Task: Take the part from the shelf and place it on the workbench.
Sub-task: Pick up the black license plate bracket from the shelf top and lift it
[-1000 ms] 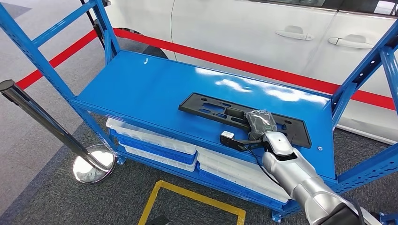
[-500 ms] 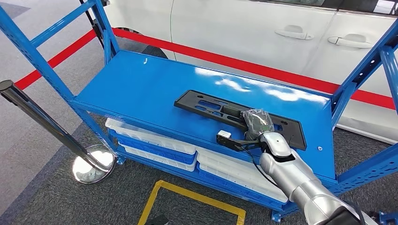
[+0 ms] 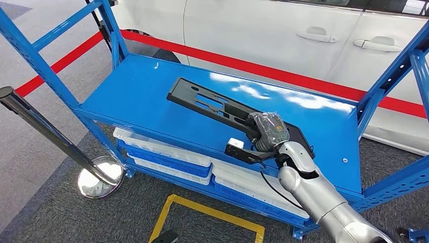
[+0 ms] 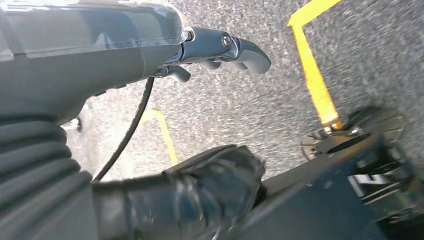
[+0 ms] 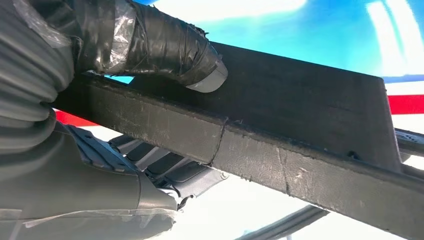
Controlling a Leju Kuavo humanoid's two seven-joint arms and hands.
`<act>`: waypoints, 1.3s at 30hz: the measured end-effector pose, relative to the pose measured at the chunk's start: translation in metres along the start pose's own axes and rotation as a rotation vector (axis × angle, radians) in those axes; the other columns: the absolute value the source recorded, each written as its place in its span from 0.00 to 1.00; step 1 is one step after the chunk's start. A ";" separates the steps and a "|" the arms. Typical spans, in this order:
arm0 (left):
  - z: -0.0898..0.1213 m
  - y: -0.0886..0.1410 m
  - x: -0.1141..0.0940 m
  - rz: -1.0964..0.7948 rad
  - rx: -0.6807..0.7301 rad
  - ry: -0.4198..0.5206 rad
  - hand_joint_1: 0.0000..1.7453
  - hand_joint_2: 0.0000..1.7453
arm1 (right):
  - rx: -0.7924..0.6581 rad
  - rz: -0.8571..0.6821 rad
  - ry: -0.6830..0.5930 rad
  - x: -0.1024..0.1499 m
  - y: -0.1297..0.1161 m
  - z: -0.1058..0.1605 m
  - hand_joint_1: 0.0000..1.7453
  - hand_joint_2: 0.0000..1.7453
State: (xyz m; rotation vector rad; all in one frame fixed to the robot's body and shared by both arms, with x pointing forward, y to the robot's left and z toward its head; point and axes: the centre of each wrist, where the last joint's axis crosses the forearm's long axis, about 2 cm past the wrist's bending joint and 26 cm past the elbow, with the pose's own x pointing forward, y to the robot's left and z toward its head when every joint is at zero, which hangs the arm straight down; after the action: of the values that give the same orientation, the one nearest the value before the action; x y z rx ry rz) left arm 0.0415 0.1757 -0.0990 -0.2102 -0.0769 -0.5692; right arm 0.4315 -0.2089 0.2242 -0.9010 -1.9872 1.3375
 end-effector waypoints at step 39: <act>0.001 0.003 0.009 -0.018 -0.018 0.017 0.00 1.00 | -0.157 -0.211 -0.336 0.050 -0.079 0.000 1.00 1.00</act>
State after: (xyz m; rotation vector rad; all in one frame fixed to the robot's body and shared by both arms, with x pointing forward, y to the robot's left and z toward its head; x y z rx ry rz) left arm 0.0507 0.1732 -0.0972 -0.2222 -0.0575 -0.5895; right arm 0.3841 -0.1906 0.3027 -0.5377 -2.3957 1.2914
